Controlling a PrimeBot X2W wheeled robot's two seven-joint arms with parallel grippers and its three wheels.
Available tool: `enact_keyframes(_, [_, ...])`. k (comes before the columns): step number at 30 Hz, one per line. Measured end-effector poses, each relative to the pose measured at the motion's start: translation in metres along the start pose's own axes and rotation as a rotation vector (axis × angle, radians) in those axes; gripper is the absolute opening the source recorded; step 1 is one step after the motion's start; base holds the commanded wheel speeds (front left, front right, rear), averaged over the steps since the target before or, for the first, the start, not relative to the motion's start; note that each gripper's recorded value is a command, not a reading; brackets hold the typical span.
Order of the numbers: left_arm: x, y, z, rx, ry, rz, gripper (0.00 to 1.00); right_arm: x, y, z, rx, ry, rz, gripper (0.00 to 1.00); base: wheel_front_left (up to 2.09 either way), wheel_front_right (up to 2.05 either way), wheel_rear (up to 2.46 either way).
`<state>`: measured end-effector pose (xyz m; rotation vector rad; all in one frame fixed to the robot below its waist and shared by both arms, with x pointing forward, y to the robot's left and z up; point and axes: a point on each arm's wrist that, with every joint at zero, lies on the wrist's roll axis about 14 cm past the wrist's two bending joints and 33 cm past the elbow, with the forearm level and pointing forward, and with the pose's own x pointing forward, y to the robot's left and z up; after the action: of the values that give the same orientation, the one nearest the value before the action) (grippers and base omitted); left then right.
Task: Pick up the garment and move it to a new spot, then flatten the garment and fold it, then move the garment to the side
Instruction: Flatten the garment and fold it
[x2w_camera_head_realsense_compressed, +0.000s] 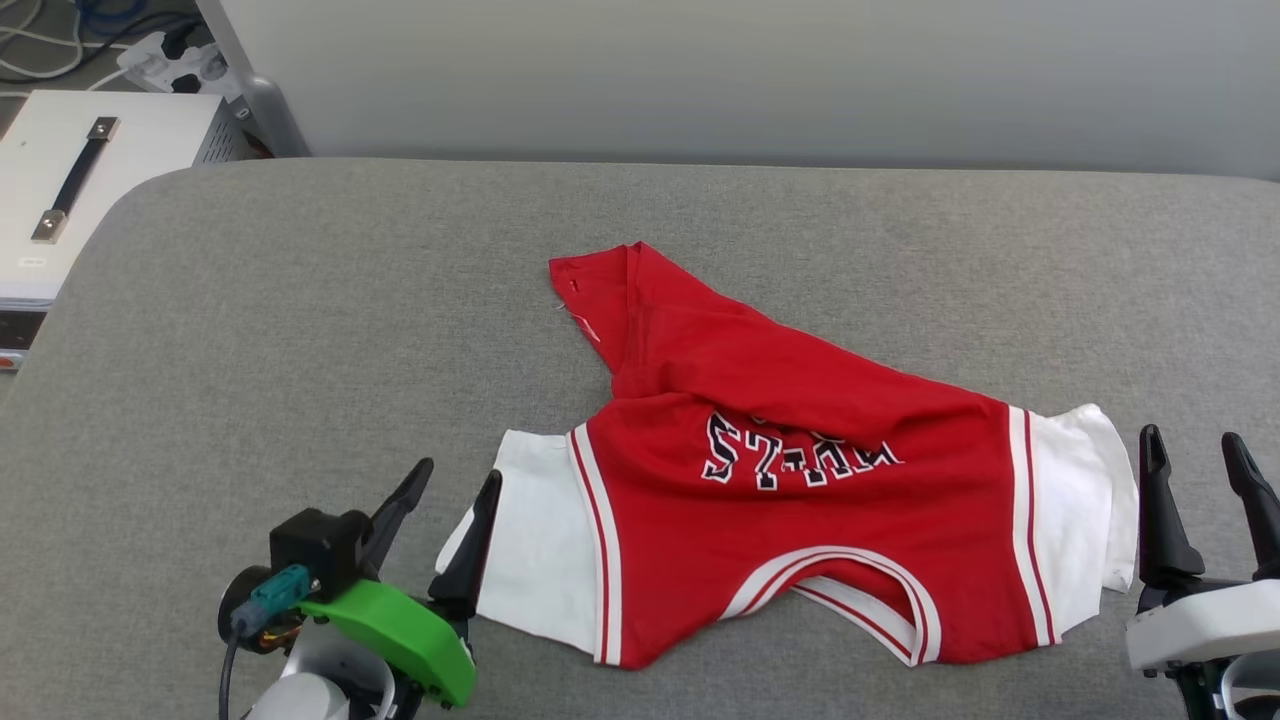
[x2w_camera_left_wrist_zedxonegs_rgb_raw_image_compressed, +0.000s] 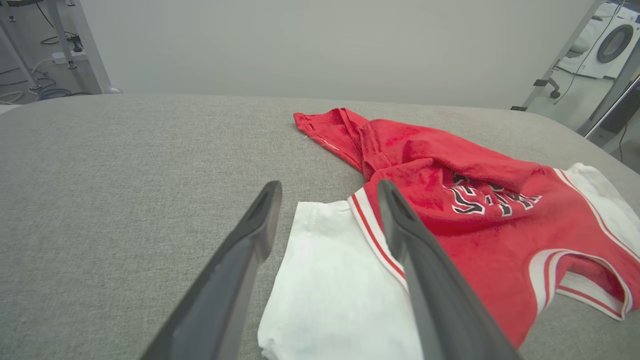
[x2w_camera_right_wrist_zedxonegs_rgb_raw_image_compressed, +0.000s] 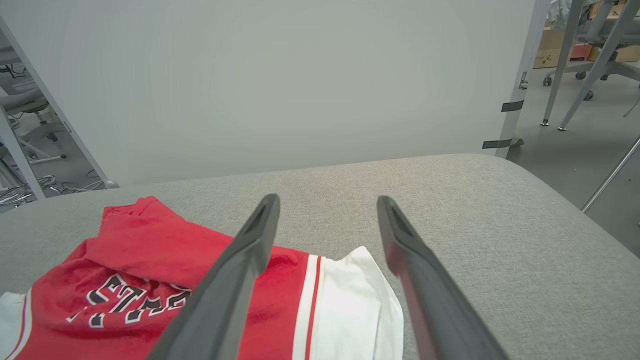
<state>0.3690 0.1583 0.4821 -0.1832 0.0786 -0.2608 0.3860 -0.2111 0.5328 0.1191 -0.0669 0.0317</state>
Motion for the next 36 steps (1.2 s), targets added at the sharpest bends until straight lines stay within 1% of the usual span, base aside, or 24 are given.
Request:
enact_keyframes(3, [0.0,-0.002,-0.015,0.005,0.13,-0.023,1.0,0.0,-0.002,0.0,-0.002,0.0,-0.006,1.0,0.0,0.0,0.0])
enact_keyframes(5, [-0.002,-0.002,-0.028,0.018,0.249,-0.027,1.0,0.0,-0.003,-0.001,-0.003,0.004,-0.009,1.0,0.0,0.0,0.0])
enact_keyframes(8, [-0.009,0.006,-0.046,0.047,0.419,-0.003,1.0,-0.001,-0.004,-0.005,-0.003,0.018,-0.013,1.0,0.0,0.0,0.0])
enact_keyframes(11, [-0.012,0.015,-0.057,0.046,0.523,0.05,1.0,-0.001,-0.005,-0.012,-0.005,0.039,-0.014,1.0,0.0,0.0,0.0])
enact_keyframes(13, [-0.016,0.021,-0.065,0.067,0.587,0.072,1.0,-0.002,-0.006,-0.015,-0.005,0.05,-0.017,1.0,0.0,0.0,0.0])
enact_keyframes(16, [-0.017,0.026,-0.075,0.064,0.653,0.103,1.0,-0.002,-0.009,-0.021,-0.01,0.068,-0.026,1.0,0.0,0.0,0.0])
enact_keyframes(19, [-0.018,0.028,-0.086,0.089,0.711,0.112,1.0,-0.003,-0.013,-0.026,-0.013,0.084,-0.037,1.0,0.0,0.0,0.0])
enact_keyframes(24, [-0.023,0.031,-0.106,0.091,0.796,0.128,1.0,-0.002,-0.018,-0.032,-0.017,0.102,-0.05,1.0,0.0,0.0,0.0])
enact_keyframes(33, [-0.012,0.037,-0.12,0.088,0.825,0.138,1.0,-0.001,-0.026,-0.042,-0.024,0.131,-0.067,1.0,0.0,0.0,0.0])
enact_keyframes(34, [-0.012,0.037,-0.12,0.084,0.828,0.138,0.98,-0.001,-0.026,-0.043,-0.025,0.134,-0.067,1.0,0.0,0.0,0.0])
enact_keyframes(35, [-0.011,0.037,-0.121,0.078,0.833,0.135,0.39,-0.001,-0.026,-0.044,-0.026,0.137,-0.067,1.0,0.0,0.0,0.0])
enact_keyframes(36, [-0.01,0.037,-0.121,0.071,0.833,0.134,0.0,-0.001,-0.026,-0.045,-0.027,0.14,-0.066,1.0,0.0,0.0,0.0])
